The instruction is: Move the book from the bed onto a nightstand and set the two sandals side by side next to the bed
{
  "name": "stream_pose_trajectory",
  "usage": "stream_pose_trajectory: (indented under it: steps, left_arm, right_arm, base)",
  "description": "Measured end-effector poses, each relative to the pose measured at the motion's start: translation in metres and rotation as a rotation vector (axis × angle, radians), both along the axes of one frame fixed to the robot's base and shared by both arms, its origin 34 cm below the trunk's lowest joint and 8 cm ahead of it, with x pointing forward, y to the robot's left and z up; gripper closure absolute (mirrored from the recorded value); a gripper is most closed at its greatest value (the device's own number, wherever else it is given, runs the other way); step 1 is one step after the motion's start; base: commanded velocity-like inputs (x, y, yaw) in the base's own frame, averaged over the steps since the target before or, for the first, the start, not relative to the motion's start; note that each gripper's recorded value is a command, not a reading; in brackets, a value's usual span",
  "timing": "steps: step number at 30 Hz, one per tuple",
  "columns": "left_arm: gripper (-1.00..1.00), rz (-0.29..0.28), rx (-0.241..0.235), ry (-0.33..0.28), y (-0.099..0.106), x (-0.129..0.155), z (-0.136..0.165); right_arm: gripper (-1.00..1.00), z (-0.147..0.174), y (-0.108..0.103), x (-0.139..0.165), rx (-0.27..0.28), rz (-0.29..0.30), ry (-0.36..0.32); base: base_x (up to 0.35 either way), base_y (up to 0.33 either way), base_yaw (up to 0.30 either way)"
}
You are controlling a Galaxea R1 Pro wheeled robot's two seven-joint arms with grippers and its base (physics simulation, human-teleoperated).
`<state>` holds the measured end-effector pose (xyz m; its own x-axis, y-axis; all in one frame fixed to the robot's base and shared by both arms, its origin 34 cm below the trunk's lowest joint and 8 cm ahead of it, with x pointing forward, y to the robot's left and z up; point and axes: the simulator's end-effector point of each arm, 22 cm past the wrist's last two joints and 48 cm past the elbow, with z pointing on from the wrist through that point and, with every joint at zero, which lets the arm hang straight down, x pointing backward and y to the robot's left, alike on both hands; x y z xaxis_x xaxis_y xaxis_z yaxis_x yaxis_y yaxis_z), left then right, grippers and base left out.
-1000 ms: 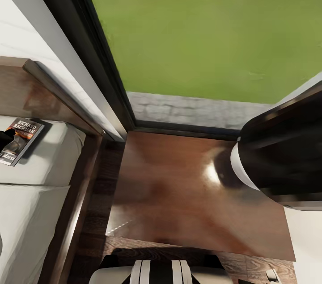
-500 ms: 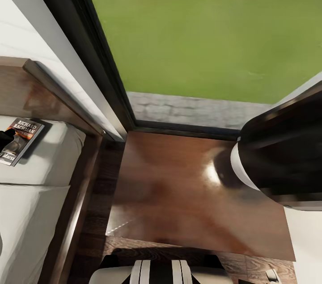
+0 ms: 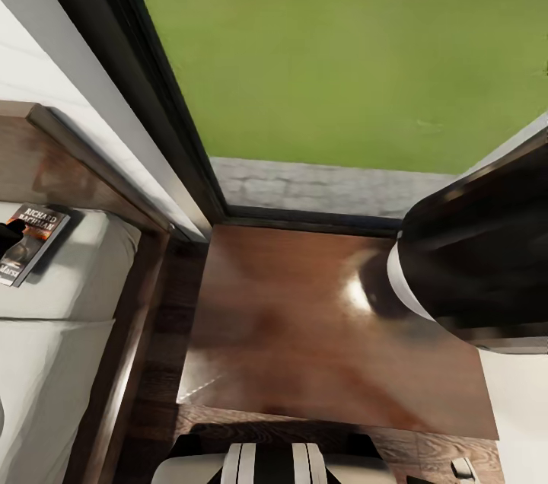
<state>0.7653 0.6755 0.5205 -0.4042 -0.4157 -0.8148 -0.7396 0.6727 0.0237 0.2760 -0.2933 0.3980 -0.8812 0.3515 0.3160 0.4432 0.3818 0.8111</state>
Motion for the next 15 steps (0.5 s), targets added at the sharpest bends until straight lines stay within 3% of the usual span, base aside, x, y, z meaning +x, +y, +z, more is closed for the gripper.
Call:
stream_pose_trajectory:
  steps: [11,15]
  left_arm:
    - [-1.0,-0.001,-0.006,-0.009,-0.0012,0.0014,0.0]
    - [-1.0,0.0,-0.011,-0.008,-0.0018,0.0011,-0.0019]
  right_arm:
    - [-1.0,0.0004,0.0,0.0002,0.002,-0.001,0.0]
    - [-1.0,0.0003,0.0001,0.0002,0.002,-0.001,0.0]
  base:
    - [-0.004,0.0,-0.004]
    - [-0.18,0.0,0.0]
